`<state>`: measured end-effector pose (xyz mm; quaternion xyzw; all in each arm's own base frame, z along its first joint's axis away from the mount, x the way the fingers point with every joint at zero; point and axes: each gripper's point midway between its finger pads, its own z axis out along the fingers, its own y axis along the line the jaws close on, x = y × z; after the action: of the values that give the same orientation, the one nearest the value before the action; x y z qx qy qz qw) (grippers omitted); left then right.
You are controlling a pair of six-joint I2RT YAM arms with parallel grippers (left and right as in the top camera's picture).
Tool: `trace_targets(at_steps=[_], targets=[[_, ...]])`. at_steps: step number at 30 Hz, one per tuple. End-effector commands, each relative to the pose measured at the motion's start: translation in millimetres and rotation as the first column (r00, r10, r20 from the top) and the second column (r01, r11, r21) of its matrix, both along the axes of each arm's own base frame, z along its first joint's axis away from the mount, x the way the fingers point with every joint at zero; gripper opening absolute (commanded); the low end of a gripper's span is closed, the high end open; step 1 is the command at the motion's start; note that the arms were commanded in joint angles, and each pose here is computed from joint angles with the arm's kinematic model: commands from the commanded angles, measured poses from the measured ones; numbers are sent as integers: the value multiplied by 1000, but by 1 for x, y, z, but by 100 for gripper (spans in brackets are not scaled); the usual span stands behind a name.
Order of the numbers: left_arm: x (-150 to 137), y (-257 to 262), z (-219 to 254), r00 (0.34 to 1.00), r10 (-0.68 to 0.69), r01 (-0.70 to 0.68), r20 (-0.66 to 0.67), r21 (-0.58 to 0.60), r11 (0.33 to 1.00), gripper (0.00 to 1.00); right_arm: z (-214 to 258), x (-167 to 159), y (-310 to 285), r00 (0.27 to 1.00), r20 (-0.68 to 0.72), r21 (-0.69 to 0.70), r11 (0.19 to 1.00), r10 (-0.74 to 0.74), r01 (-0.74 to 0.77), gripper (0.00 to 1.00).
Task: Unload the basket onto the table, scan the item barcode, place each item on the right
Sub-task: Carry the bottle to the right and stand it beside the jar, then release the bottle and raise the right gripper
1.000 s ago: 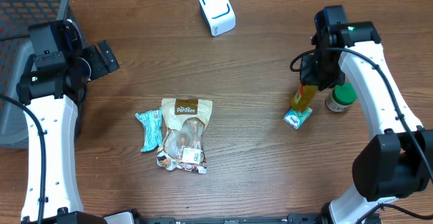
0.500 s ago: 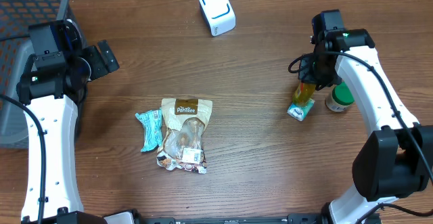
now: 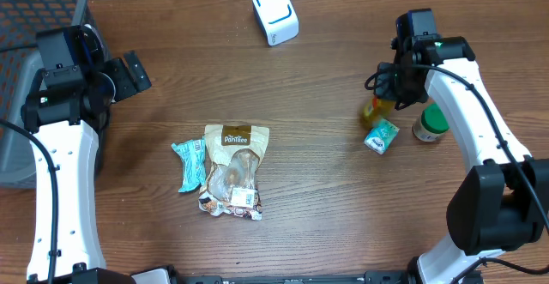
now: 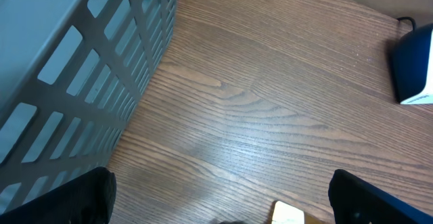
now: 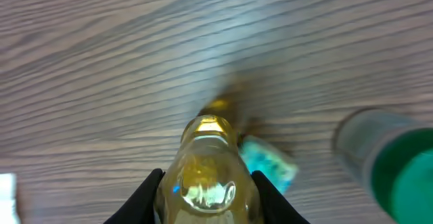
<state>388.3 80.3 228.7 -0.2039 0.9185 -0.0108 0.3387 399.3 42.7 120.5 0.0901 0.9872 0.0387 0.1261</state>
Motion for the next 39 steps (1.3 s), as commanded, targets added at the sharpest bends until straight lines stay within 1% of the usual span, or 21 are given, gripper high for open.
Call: trace_targets(at_steps=[1,4,9,14,17,18,25,33,34,35,36,38,39], targets=[[3,0,11,1000,-17,16,25,17,1000,99,8,4,14,999,29,80,997,14,-16,7],[3,0,11,1000,-17,16,25,17,1000,99,8,9,14,999,51,82,996,14,-18,4],[3,0,11,1000,-17,16,25,17,1000,99,-7,7,13,999,47,73,997,12,-15,5],[3,0,11,1000,-17,16,25,17,1000,99,-24,11,-9,997,78,-47,999,-22,26,6],[3,0,11,1000,-17,16,25,17,1000,100,-25,13,-18,995,88,-97,994,-36,44,7],[3,0,11,1000,-17,16,25,17,1000,100,-25,13,-20,995,89,-106,993,-38,47,9],[3,0,11,1000,-17,16,25,17,1000,100,-26,3,-39,996,57,-211,975,-63,74,9],[3,0,11,1000,-17,16,25,17,1000,99,-22,13,-40,993,102,-214,973,-66,87,10],[3,0,11,1000,-17,16,25,17,1000,100,-22,13,-40,993,101,-214,973,-66,87,13],[3,0,11,1000,-17,16,25,17,1000,100,-23,12,-40,993,99,-214,973,-66,86,18],[3,0,11,1000,-17,16,25,17,1000,99,-23,11,-39,994,93,-208,975,-64,83,31],[3,0,11,1000,-17,17,25,18,1000,99,-23,11,-37,994,92,-200,977,-62,80,33],[3,0,11,1000,-17,16,25,17,1000,99,-24,11,-36,994,92,-194,978,-61,78,37]])
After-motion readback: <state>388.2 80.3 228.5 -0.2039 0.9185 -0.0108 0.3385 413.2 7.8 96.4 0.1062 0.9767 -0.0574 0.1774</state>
